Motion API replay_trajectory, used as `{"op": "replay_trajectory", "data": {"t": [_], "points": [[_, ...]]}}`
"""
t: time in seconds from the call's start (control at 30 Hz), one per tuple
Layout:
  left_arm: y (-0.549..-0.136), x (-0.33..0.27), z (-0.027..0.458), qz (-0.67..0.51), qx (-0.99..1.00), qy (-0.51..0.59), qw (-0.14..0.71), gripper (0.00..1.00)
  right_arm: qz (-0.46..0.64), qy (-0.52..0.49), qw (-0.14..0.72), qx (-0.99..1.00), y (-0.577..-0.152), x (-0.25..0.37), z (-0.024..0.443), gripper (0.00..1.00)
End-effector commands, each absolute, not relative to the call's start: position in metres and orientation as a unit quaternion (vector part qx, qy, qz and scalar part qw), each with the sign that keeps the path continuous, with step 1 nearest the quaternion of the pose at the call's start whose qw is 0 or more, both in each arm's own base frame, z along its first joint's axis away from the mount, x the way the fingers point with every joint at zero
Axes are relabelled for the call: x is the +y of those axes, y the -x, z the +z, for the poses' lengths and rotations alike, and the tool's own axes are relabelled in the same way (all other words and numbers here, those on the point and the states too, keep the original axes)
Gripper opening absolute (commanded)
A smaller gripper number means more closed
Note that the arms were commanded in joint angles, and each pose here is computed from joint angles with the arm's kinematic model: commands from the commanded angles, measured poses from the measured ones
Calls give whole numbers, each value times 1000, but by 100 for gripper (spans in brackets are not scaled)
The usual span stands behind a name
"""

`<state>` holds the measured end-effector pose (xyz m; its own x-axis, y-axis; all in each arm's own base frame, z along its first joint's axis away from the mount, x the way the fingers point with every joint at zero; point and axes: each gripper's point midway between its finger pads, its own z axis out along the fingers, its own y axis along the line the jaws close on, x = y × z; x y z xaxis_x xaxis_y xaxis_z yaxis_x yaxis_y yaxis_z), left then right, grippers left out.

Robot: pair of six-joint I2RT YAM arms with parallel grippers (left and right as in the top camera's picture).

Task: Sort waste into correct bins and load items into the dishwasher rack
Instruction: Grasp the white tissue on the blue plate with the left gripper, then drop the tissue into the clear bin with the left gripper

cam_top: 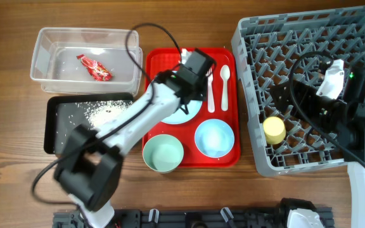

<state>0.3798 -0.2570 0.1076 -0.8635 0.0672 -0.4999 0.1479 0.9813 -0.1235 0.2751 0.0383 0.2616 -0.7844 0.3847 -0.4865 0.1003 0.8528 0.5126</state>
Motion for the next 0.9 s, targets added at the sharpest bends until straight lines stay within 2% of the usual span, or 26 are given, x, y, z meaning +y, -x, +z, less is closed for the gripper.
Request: {"op": "replay_trajectory", "data": {"t": [0.0, 0.1, 0.33, 0.37, 0.4, 0.43, 0.5, 0.57, 0.6, 0.67, 0.7, 0.87], "points": [[-402, -221, 167, -65, 941, -24, 331, 4, 243, -128, 303, 912, -276, 41, 266, 93], [-418, -185, 177, -28, 936, -3, 351, 4, 243, -128, 303, 913, -276, 41, 266, 93], [-467, -59, 177, 6, 920, 135, 367, 4, 243, -127, 305, 912, -277, 41, 266, 93], [-470, -51, 176, 0, 919, 142, 367, 11, 243, -127, 305, 912, -277, 41, 266, 93], [-471, -47, 175, -12, 920, 146, 364, 51, 243, -127, 305, 912, -277, 41, 266, 93], [-471, -48, 175, -24, 923, 138, 359, 82, 243, -127, 305, 912, -277, 41, 266, 93], [-462, -55, 179, -34, 930, 109, 349, 94, 243, -127, 305, 912, -277, 41, 266, 93], [-450, -65, 189, -37, 933, 96, 346, 86, 243, -127, 304, 912, -277, 41, 266, 93], [-442, -71, 194, -39, 934, 89, 343, 73, 243, -128, 304, 912, -277, 41, 266, 93], [-419, -84, 206, -45, 939, 76, 332, 9, 243, -128, 302, 913, -276, 41, 266, 93], [-403, -93, 212, -57, 943, 72, 320, 4, 243, -128, 302, 913, -276, 41, 266, 93], [-304, -138, 220, -121, 970, 34, 207, 4, 243, -128, 302, 913, -276, 41, 265, 93]]}}
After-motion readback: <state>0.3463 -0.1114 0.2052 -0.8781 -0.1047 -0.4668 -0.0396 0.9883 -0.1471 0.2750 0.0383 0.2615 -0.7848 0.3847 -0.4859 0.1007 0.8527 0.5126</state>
